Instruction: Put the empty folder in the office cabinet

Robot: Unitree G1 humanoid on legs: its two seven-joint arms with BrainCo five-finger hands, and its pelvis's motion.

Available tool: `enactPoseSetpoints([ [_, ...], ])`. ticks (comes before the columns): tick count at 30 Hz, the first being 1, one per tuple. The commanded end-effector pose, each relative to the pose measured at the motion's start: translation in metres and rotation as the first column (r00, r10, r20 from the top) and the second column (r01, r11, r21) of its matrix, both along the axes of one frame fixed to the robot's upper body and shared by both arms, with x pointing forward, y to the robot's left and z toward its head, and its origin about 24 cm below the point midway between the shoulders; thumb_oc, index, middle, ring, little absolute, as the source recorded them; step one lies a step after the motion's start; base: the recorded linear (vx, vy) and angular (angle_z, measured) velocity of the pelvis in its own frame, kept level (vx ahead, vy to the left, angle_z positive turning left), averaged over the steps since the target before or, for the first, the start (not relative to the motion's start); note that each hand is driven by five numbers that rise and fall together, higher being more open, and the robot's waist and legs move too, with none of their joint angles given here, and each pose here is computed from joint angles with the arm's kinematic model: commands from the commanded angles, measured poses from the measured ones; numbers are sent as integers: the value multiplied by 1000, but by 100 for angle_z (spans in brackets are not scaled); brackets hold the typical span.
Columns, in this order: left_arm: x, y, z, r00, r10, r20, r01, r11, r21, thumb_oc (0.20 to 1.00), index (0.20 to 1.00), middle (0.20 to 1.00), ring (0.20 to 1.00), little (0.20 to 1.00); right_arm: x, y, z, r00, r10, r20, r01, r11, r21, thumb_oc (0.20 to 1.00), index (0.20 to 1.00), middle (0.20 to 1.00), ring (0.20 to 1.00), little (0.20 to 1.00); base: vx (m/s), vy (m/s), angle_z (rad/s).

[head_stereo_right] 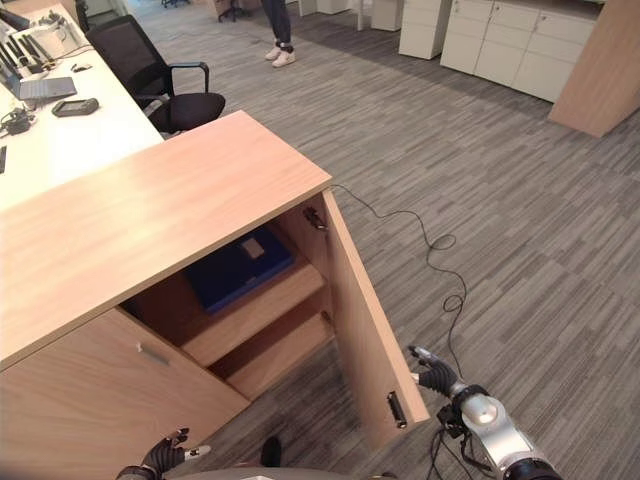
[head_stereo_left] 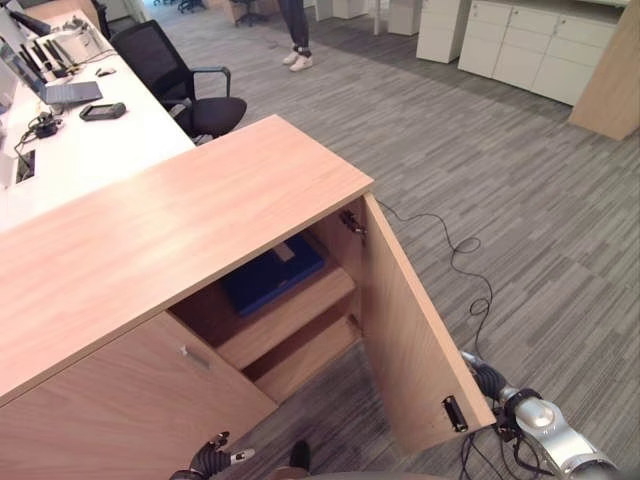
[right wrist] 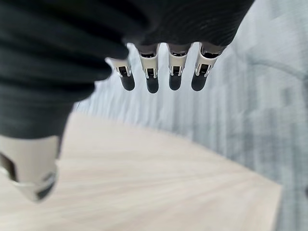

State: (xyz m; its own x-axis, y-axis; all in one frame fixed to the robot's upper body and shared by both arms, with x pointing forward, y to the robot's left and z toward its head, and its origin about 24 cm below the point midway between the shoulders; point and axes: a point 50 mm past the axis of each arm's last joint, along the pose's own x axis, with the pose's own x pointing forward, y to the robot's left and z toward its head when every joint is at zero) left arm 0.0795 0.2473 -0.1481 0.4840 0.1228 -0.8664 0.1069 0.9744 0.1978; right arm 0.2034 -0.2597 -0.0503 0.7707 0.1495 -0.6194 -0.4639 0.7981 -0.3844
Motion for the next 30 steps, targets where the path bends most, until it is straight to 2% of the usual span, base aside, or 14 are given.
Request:
enactPoseSetpoints([
  [1,41,16,14,994,-59,87,52,996,73,1000,1000,1000,1000,1000,39,45,30,972,156,174,-175,979,101,1000,1000,1000,1000,1000,-87,-47,26],
  [3,42,14,13,994,-53,90,47,997,68,1000,1000,1000,1000,1000,44,54,32,968,168,187,-192,974,118,1000,1000,1000,1000,1000,-63,-27,24],
  [6,40,6,9,996,-29,84,25,998,51,1000,1000,1000,1000,1000,58,86,38,947,211,241,-255,952,169,1000,1000,1000,1000,1000,-56,-6,39],
  [11,42,0,8,995,-57,77,53,997,50,1000,1000,1000,1000,1000,65,108,39,942,204,268,-260,946,193,1000,1000,1000,1000,1000,-132,-11,64],
  [18,26,3,2,999,-48,5,48,996,79,1000,1000,1000,1000,1000,59,112,26,969,75,237,-137,956,258,1000,1000,1000,1000,1000,66,99,93],
  [25,24,18,6,999,-47,-2,47,991,122,1000,1000,1000,1000,1000,66,115,28,967,23,252,-92,960,266,1000,1000,1000,1000,1000,55,208,57],
  [30,30,26,10,999,-44,13,41,987,157,1000,1000,1000,1000,1000,72,105,31,960,-84,268,0,953,301,1000,1000,1000,1000,1000,32,44,32],
])
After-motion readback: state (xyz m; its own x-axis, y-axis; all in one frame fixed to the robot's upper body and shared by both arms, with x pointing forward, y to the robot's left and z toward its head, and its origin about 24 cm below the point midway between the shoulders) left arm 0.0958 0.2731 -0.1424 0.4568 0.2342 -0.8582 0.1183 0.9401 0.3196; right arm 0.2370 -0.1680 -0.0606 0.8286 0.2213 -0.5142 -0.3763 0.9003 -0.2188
